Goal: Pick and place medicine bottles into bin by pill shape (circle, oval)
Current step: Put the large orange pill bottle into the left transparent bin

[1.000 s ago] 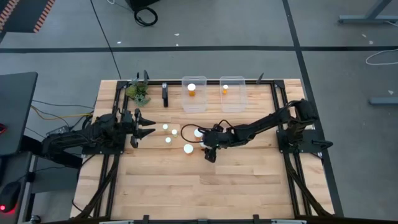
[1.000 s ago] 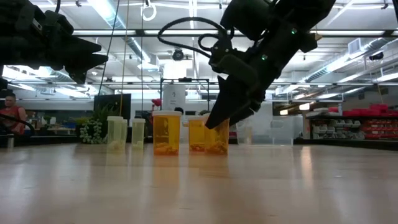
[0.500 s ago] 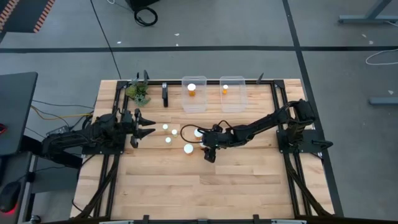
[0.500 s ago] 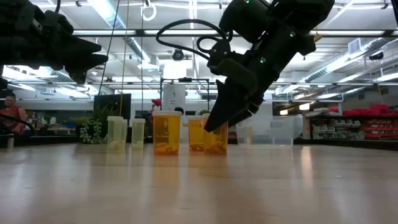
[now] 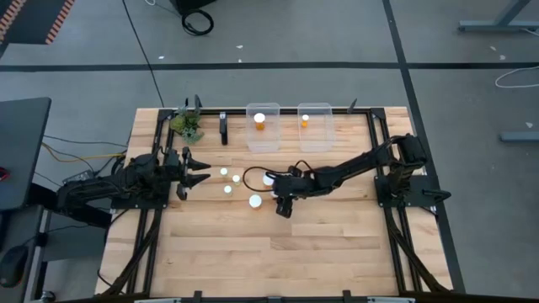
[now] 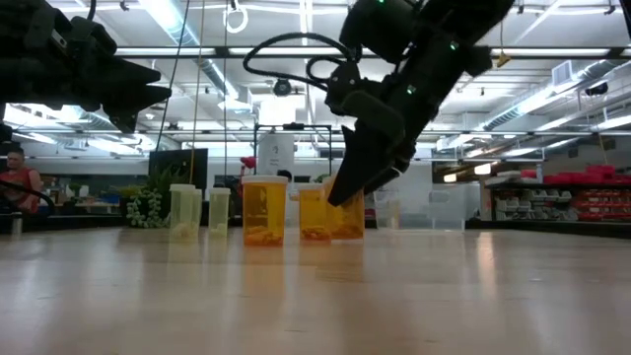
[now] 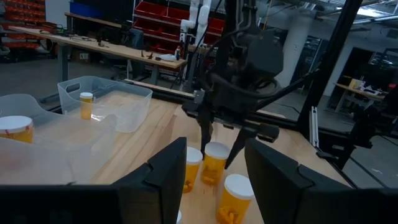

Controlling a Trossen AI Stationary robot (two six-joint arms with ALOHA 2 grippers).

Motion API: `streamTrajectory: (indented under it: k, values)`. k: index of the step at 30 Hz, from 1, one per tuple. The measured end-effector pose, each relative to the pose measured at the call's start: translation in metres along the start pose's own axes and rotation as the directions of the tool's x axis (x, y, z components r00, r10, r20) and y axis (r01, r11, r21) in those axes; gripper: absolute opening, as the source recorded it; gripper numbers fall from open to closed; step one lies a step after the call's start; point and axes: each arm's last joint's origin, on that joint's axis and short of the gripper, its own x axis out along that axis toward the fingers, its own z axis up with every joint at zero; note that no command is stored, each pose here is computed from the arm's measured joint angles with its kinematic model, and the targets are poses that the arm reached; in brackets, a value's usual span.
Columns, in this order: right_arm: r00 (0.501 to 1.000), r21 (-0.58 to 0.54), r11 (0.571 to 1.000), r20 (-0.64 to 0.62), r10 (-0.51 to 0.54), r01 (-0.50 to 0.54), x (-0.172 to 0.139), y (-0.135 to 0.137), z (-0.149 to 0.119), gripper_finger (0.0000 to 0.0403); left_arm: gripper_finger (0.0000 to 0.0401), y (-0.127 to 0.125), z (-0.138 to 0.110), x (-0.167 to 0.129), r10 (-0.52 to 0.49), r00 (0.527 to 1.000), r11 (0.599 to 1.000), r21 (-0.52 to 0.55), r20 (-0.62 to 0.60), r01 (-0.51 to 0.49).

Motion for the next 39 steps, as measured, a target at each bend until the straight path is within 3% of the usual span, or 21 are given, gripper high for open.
streamTrajectory:
  k: [12,20,39]
  values:
    - [0.981,-0.061,0.988,-0.121,-0.148,0.142,-0.019,-0.014,0.029,0.0218,0.0172,0.000,0.000,0.000,0.000,1.000,1.000,0.000,0.000,0.000]
    - [0.968,-0.078,0.981,-0.163,-0.190,0.179,-0.023,-0.032,0.041,0.0218,0.0172,0.000,0.000,0.000,0.000,1.000,1.000,0.000,-0.001,0.000]
    - [0.978,-0.134,0.975,-0.085,-0.189,0.177,-0.047,-0.064,0.095,0.0220,0.0172,0.000,0.000,0.000,0.000,1.000,1.000,0.000,-0.001,0.000]
